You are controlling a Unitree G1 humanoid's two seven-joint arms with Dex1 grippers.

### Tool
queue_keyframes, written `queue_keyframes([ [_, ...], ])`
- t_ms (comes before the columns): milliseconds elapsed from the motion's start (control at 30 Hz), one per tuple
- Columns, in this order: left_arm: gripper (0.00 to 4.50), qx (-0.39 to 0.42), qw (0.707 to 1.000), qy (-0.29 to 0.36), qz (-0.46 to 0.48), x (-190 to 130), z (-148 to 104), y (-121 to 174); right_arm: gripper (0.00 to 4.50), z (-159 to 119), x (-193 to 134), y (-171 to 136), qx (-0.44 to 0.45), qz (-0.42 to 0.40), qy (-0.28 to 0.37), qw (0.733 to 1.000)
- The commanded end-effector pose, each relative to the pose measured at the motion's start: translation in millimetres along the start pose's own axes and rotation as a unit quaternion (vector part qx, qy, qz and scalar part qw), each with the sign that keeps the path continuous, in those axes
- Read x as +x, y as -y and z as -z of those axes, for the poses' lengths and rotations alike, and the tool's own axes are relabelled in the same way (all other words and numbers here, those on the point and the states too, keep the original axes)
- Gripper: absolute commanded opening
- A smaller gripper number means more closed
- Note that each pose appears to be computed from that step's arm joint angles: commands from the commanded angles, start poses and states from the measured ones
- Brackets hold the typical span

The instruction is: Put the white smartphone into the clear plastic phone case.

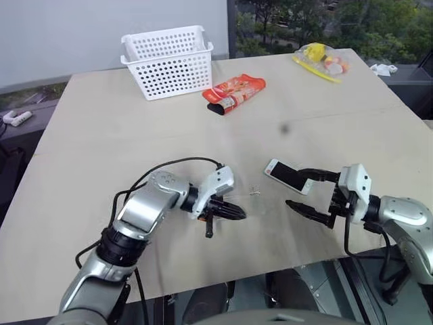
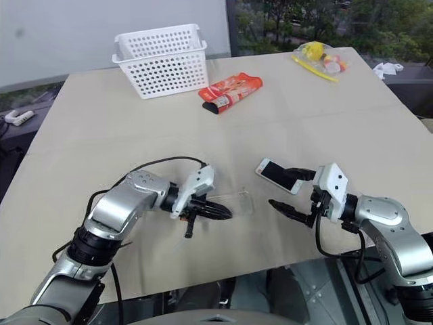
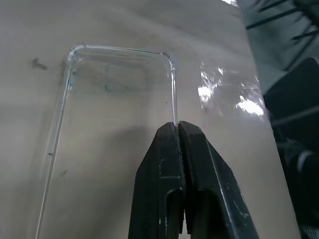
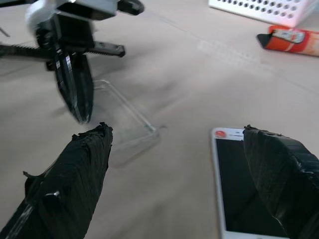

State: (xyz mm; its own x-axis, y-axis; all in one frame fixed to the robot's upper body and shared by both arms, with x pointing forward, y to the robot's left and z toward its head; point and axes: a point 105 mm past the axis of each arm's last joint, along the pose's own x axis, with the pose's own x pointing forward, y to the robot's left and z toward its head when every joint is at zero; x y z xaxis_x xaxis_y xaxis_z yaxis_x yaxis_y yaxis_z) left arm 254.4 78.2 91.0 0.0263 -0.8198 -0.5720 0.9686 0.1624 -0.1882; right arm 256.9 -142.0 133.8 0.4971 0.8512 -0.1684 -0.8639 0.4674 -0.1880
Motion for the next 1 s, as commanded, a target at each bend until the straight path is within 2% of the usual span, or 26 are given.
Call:
queue_keyframes([
  [33,0.61,0.035,0.999,0.022,-0.016,-2,-13,1,4.5,8,0,13,-0.001,0.034,-0.031,0.999],
  [67,0.87,0.038,0.999,0.026,-0.019,-4,-15,0,4.5,14,0,15,0.01,0.04,-0.043,0.998],
  [267,3.71,0.071,0.995,0.047,-0.046,-17,-28,-5,4.5,39,6,30,0.019,0.078,-0.099,0.992],
  [300,3.93,0.081,0.994,0.054,-0.05,-20,-32,-4,4.5,42,7,33,0.019,0.081,-0.105,0.991],
  [333,4.41,0.101,0.99,0.067,-0.069,-27,-40,-6,4.5,47,9,35,0.019,0.079,-0.113,0.99],
  [500,4.41,0.216,0.952,0.149,-0.158,-51,-81,-3,4.5,66,9,39,0.027,0.063,-0.158,0.985],
  [700,4.41,0.225,0.936,0.139,-0.233,-60,-76,-3,4.5,75,11,27,0.041,0.017,-0.182,0.982],
  [767,4.48,0.221,0.935,0.134,-0.244,-59,-73,-3,3.99,75,13,27,0.041,0.009,-0.184,0.982],
  [867,4.48,0.206,0.937,0.136,-0.248,-58,-69,-1,2.96,76,14,29,0.034,0.0,-0.188,0.982],
  [1000,4.48,0.19,0.941,0.136,-0.244,-54,-65,3,2.81,75,16,34,0.012,-0.003,-0.188,0.982],
])
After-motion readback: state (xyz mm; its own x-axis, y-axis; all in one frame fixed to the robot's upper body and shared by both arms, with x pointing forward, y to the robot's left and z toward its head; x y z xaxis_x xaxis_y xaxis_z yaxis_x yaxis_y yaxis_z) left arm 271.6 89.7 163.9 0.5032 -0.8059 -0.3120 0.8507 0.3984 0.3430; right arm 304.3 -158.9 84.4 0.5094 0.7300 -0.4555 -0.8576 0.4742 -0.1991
